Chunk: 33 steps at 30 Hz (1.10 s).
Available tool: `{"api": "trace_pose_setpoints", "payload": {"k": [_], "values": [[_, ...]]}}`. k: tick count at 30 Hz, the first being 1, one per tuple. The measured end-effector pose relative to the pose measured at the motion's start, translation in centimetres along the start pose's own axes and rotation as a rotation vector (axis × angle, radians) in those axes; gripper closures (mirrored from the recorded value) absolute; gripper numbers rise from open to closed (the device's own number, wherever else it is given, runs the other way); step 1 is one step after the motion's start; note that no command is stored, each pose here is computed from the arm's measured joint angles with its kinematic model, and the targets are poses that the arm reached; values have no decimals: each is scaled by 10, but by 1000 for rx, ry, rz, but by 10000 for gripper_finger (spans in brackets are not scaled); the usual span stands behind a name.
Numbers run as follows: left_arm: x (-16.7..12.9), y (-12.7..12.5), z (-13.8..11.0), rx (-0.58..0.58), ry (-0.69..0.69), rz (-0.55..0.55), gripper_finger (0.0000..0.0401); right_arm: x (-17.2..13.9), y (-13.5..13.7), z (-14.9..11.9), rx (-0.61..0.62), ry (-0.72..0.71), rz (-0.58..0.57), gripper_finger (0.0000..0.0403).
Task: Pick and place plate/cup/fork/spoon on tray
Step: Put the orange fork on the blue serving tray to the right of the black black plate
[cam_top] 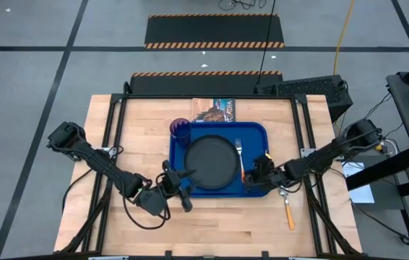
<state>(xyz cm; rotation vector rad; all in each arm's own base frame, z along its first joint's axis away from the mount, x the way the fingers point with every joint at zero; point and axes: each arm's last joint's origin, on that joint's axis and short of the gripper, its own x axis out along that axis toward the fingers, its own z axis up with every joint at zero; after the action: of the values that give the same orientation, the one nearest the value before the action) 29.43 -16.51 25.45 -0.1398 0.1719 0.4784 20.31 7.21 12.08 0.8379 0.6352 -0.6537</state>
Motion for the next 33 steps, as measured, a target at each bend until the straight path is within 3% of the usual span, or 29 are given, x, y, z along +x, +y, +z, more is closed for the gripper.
{"api": "trace_pose_setpoints", "payload": {"k": [7,33], "values": [[0,0,0,9,3,0,219,12,5,2,27,20,47,395],[-1,1,-4,23,28,4,219,20,-4,8,59,33,-29,397]]}}
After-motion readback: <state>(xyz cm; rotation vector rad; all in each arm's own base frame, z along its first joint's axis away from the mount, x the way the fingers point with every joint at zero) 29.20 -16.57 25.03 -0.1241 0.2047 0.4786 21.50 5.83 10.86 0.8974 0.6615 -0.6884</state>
